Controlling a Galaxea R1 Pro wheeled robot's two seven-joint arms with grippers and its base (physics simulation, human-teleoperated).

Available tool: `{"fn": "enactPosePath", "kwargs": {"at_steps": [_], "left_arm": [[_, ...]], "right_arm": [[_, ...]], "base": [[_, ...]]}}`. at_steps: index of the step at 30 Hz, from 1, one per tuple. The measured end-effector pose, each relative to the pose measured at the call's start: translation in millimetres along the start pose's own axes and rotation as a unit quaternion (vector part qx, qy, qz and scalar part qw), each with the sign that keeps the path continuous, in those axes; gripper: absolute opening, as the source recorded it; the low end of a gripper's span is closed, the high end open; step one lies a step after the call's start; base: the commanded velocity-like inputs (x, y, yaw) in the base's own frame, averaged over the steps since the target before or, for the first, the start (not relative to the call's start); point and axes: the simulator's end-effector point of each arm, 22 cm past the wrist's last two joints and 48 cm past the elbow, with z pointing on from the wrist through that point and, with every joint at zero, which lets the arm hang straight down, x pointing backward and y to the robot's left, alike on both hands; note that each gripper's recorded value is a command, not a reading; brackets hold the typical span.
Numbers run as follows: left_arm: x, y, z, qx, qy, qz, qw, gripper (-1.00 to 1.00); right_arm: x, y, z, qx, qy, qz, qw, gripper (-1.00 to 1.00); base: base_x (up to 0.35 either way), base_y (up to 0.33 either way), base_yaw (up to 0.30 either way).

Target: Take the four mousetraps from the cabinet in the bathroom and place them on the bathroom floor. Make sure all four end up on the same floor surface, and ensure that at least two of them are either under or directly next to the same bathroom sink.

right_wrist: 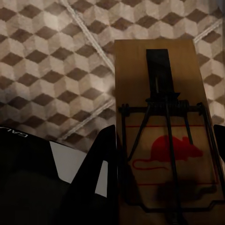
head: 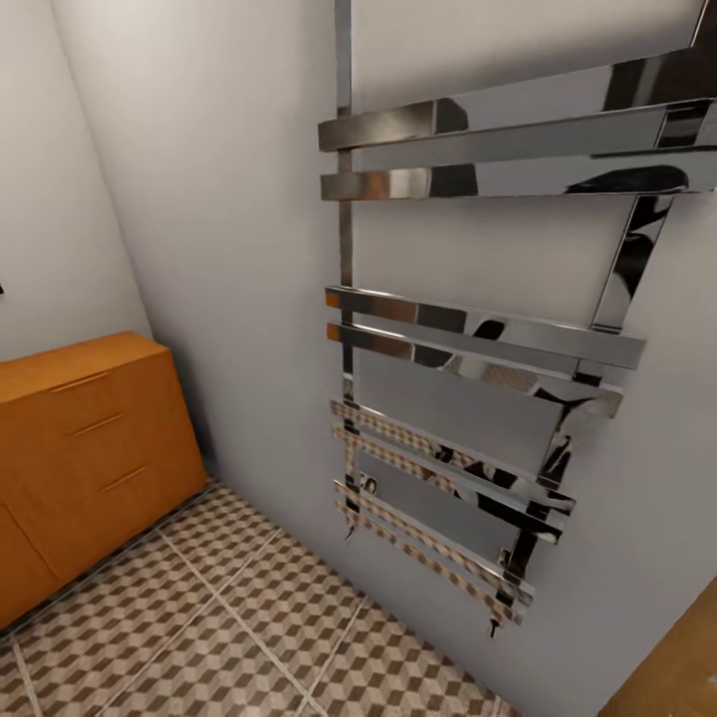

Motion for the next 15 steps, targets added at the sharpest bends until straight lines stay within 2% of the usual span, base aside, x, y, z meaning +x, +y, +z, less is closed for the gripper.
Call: {"fn": "enactPosePath", "kwargs": {"at_steps": [15], "left_arm": [[6.3,1.4,2.1,-0.001,0.008,-0.001,1.0000,-1.00]], "right_arm": [[6.1,1.9,1.0,-0.002,0.007,0.001,1.0000,-1.00]], "base": [[0.000,0.000,-0.241]]}}
